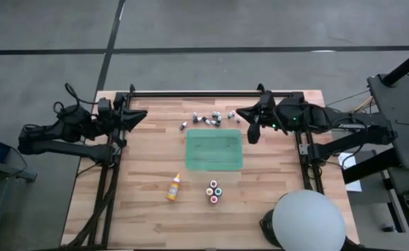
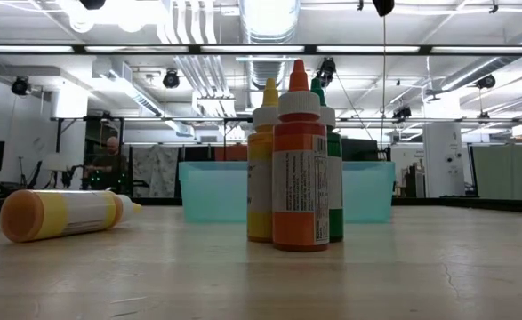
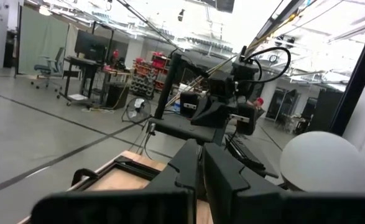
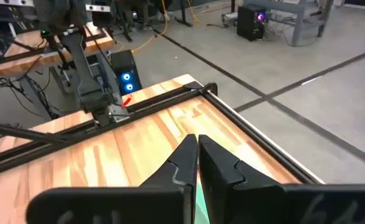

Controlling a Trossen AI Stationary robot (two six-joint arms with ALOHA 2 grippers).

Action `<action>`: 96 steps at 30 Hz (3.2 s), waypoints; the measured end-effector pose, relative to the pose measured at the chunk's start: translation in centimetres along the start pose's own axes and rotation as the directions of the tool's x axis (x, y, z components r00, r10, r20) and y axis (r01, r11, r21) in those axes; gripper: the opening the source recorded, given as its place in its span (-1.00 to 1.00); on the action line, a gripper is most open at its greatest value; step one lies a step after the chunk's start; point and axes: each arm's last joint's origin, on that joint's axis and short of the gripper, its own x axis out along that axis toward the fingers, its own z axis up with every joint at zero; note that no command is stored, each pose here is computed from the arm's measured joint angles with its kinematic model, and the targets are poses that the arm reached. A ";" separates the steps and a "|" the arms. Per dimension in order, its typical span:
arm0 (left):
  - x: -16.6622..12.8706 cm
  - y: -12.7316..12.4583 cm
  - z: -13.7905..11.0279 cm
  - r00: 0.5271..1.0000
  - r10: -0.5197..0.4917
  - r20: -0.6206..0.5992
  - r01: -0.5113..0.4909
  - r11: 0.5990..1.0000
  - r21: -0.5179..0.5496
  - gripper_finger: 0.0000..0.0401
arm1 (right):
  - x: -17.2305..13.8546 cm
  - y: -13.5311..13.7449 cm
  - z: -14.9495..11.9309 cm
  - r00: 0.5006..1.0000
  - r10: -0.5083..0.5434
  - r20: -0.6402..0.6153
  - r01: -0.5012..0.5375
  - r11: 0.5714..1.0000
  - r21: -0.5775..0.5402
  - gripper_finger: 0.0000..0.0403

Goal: Pick & Place food coloring
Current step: Put the black food coloring bottle into the green container

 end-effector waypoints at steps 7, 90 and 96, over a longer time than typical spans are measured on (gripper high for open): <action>-0.2 0.2 -0.8 0.999 0.012 -0.051 -0.012 1.000 0.008 -1.00 | -1.4 -0.7 -0.6 1.000 0.008 0.024 -0.008 1.000 0.007 -0.96; -1.3 1.0 -1.7 0.996 0.086 -0.006 -0.086 0.996 0.010 -1.00 | -20.0 -8.9 -4.3 0.939 0.196 0.282 -0.214 0.976 0.035 -0.96; -1.3 1.0 -1.7 0.996 0.086 -0.006 -0.086 0.996 0.009 -1.00 | -21.0 -9.2 -4.1 0.949 0.191 0.252 -0.201 0.979 0.015 -0.96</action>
